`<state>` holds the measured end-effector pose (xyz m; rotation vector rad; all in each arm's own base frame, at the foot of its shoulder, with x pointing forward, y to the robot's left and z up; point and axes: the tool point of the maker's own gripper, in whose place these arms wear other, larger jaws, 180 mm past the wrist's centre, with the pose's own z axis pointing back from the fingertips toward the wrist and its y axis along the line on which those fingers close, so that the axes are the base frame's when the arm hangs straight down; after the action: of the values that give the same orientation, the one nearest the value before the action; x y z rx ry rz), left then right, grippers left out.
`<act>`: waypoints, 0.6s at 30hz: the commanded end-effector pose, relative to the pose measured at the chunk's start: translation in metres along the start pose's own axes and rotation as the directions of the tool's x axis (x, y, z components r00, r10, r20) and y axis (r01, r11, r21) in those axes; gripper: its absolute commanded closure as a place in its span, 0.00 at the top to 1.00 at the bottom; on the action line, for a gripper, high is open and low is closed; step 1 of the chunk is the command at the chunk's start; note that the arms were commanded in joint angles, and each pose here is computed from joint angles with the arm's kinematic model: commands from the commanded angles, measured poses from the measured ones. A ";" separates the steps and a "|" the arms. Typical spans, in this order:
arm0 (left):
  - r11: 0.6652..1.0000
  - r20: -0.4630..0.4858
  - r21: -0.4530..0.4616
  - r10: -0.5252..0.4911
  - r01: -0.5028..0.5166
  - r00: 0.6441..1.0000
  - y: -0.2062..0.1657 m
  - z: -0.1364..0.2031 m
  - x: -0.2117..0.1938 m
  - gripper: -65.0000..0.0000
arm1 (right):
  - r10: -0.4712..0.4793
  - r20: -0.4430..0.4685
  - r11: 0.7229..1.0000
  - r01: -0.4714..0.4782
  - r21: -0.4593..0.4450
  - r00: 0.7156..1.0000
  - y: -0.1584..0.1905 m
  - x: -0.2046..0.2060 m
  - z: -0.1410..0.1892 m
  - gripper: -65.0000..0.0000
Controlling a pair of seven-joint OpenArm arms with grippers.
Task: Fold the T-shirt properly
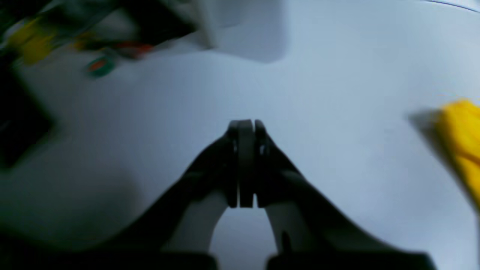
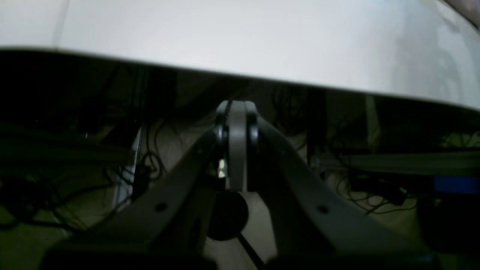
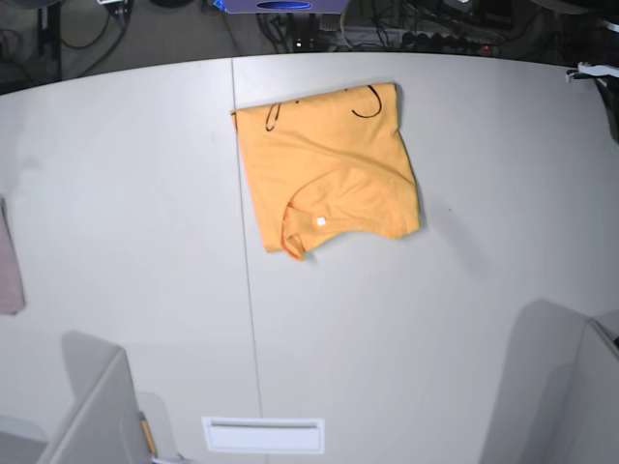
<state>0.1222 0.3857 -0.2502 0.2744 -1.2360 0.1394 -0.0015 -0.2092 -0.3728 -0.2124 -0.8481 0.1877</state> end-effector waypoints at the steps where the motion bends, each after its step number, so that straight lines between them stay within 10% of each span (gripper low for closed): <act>1: 1.000 0.051 0.016 -0.009 0.009 0.999 0.011 0.003 0.013 0.00 | 0.023 -0.004 1.000 -0.023 -0.006 1.000 -0.005 -0.004 0.005 0.00; 10: 0.921 -0.175 0.365 -0.074 0.135 0.982 0.140 0.061 -0.032 0.00 | 0.099 -0.089 0.995 -0.098 0.024 0.991 -0.013 -0.041 0.011 0.00; 18: 0.885 -0.489 0.382 -0.051 0.266 0.871 0.168 0.137 -0.097 0.00 | 0.086 -0.106 0.995 -0.079 0.065 0.991 0.002 -0.046 0.016 0.00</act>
<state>-0.0753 0.5084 -0.2892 0.6745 -0.6679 0.3304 -0.0382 -0.2198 -0.4003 -0.2080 -0.7225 0.2680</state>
